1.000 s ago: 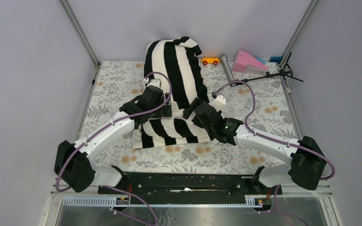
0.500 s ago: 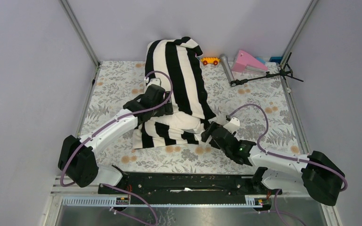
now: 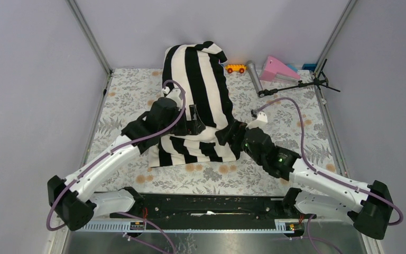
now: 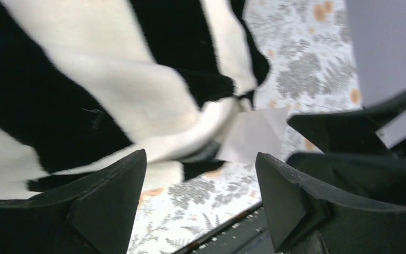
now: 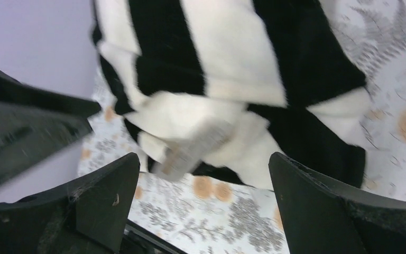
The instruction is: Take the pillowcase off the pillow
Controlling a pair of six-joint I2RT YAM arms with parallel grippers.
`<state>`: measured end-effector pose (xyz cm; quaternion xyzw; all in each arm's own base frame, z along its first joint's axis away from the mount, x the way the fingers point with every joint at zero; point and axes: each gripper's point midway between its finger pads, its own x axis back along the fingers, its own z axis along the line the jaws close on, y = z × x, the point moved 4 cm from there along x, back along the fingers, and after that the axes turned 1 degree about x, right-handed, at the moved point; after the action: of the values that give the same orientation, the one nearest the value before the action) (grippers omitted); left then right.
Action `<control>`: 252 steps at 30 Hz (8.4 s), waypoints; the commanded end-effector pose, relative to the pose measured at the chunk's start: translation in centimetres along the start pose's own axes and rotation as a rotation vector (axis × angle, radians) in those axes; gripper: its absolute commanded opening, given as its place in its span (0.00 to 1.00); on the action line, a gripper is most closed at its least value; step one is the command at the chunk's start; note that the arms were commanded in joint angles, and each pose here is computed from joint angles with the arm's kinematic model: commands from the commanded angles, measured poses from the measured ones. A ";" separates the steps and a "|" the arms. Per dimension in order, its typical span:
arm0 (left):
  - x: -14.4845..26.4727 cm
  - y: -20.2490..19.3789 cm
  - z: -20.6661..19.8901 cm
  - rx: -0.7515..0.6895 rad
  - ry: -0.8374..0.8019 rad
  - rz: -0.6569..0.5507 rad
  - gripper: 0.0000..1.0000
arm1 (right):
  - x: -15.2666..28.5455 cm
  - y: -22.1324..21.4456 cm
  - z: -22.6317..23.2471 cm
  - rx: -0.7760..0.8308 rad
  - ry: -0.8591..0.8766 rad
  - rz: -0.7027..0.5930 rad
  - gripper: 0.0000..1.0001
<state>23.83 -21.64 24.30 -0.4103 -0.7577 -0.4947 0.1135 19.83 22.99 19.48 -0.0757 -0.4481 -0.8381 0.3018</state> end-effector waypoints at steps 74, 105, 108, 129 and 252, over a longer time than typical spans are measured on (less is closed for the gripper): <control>0.1 8.8 -2.2 0.295 -0.264 -0.317 0.00 | -4.3 -8.7 -11.4 -0.031 -0.234 0.251 0.09; 4.5 9.2 1.6 0.163 -0.088 -0.328 0.02 | -6.2 -6.0 -10.5 0.059 -0.167 0.263 0.03; 2.4 6.7 1.4 0.106 -0.097 -0.205 0.11 | -5.7 -3.8 -7.8 0.063 -0.049 0.197 0.05; -1.7 -3.6 -8.1 -0.233 0.095 -0.084 0.99 | -4.7 -3.1 -5.2 0.055 0.136 0.166 0.03; -3.9 9.8 -10.3 0.169 -0.537 -0.161 0.00 | 0.0 1.7 -3.6 -0.050 0.114 0.083 0.95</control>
<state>28.22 -27.50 25.11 -0.4787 -0.7873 -0.3841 0.0595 21.12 20.14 17.58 -0.0154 -0.4443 -0.8035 0.3958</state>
